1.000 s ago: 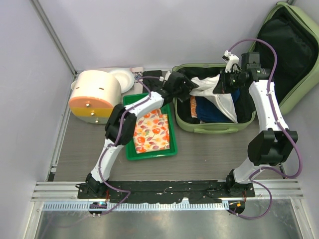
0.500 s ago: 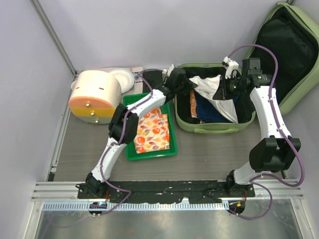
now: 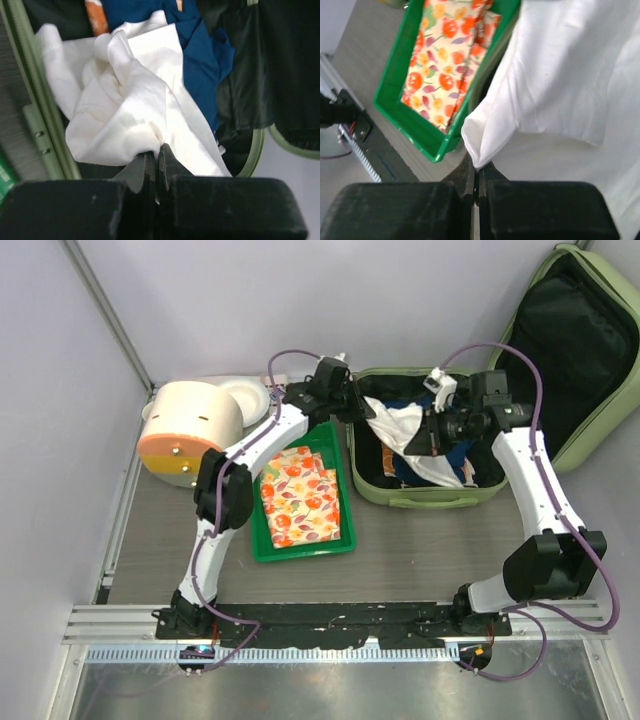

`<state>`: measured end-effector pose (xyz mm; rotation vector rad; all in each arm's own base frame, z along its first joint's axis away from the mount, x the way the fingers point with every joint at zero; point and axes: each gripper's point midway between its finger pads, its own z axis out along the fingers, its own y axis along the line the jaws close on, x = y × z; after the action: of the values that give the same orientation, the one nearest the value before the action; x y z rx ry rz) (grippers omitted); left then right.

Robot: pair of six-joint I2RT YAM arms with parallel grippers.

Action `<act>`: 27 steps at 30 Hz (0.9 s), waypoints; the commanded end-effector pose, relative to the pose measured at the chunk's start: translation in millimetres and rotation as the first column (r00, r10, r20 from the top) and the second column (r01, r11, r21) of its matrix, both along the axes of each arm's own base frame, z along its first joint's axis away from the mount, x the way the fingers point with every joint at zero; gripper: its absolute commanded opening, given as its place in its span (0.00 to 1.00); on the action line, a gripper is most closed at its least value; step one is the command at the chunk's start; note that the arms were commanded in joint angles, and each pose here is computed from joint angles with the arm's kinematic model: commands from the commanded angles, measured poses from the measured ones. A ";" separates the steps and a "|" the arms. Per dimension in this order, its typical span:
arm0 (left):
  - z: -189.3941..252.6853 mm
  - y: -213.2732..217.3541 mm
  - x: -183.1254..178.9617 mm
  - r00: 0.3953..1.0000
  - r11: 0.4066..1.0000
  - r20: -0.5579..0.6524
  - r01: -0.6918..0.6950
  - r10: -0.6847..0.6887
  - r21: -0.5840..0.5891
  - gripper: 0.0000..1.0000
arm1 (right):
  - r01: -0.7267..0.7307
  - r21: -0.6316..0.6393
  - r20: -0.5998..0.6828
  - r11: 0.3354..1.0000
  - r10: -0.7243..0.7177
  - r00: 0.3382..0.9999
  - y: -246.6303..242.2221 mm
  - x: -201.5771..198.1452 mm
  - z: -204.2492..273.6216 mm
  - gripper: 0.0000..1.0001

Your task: Open, take out, and arrange the luggage

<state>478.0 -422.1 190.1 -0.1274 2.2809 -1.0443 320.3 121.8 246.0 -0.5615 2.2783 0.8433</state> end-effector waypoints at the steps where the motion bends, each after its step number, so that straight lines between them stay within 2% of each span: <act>1: 42.4 31.8 -22.5 0.975 0.979 0.123 0.172 -0.186 0.112 0.00 | -0.155 0.109 0.054 0.982 0.150 0.987 46.2 -29.7 24.6 0.01; 7: 49.3 63.3 -48.4 0.926 0.925 0.151 0.311 -0.347 0.217 0.00 | -0.299 0.142 0.073 0.944 0.291 0.954 96.0 -52.0 23.5 0.01; 10: 41.3 85.7 -61.5 0.917 0.898 0.114 0.339 -0.382 0.280 0.00 | -0.346 0.163 0.077 0.924 0.337 0.938 117.0 -62.4 23.2 0.01; 16: 22.8 131.0 -76.6 0.915 0.852 0.061 0.344 -0.398 0.395 0.00 | -0.393 0.190 0.050 0.900 0.391 0.919 160.9 -79.4 8.3 0.01; 22: 9.1 183.8 -70.8 0.935 0.848 0.026 0.310 -0.354 0.430 0.00 | -0.386 0.179 0.053 0.905 0.383 0.922 196.1 -62.9 -11.4 0.01; 27: -6.1 231.4 -76.0 0.954 0.825 -0.017 0.268 -0.300 0.498 0.00 | -0.433 0.150 0.006 0.889 0.437 0.899 222.2 -62.2 -37.6 0.01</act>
<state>406.4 -236.6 166.2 0.4544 2.5126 -0.6909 247.1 319.5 207.1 -0.9936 2.1655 1.2388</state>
